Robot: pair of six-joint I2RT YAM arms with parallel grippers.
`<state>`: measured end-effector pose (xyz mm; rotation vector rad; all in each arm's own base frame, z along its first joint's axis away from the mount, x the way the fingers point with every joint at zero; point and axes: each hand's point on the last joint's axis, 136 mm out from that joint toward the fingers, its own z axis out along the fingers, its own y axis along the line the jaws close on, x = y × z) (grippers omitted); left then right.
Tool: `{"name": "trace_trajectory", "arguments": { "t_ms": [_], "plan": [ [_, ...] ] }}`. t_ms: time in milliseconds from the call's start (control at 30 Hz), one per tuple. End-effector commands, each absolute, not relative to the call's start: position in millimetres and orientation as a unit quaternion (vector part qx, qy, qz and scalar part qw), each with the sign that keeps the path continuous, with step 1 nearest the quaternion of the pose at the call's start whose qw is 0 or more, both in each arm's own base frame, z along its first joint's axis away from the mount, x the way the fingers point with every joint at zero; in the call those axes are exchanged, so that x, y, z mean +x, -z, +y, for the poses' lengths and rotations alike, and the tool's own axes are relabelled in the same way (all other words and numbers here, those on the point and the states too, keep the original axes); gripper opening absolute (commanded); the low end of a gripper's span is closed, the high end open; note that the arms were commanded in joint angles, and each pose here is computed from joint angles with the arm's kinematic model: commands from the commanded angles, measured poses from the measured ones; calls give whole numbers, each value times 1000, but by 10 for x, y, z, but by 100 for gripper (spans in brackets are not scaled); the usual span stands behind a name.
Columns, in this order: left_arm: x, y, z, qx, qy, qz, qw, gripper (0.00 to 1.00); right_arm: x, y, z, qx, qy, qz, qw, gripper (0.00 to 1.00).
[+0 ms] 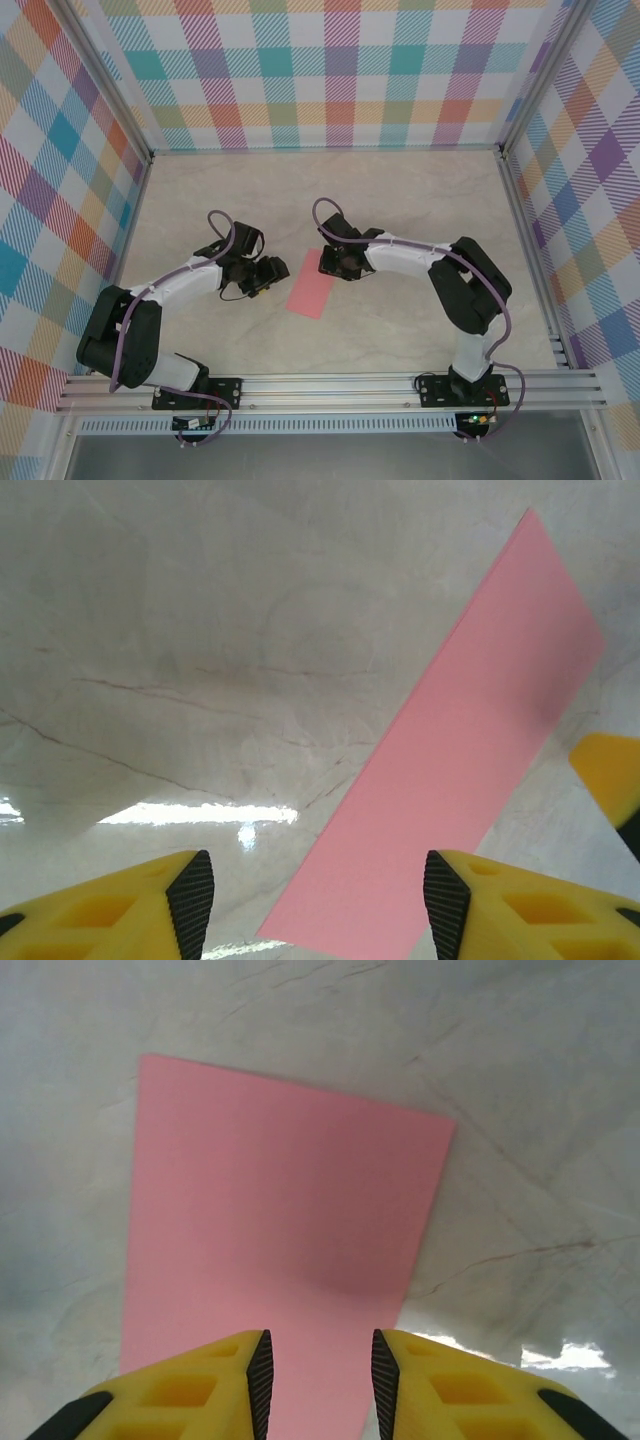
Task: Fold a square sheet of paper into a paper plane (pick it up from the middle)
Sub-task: Fold the triangle a second time at the center of the table.
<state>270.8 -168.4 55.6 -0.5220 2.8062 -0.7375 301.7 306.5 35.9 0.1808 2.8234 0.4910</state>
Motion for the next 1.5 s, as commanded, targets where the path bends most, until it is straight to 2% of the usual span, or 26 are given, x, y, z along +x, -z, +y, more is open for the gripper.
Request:
{"name": "trace_trajectory", "arguments": {
  "t_ms": [0,300,600,1467],
  "plan": [
    [2596,-546,-1732,-162,269,947,74,63,3072,-282,3041,65,-147,979,126,34],
    [2340,-466,-1728,-147,264,953,24,68,3103,-80,3012,68,-131,983,106,35],
    [2178,-434,-1917,-128,303,944,-13,70,3026,127,2879,86,-114,987,78,34],
    [2203,-397,-2148,-107,327,939,-25,68,2946,199,2900,89,-136,985,61,31]
  ]
}}
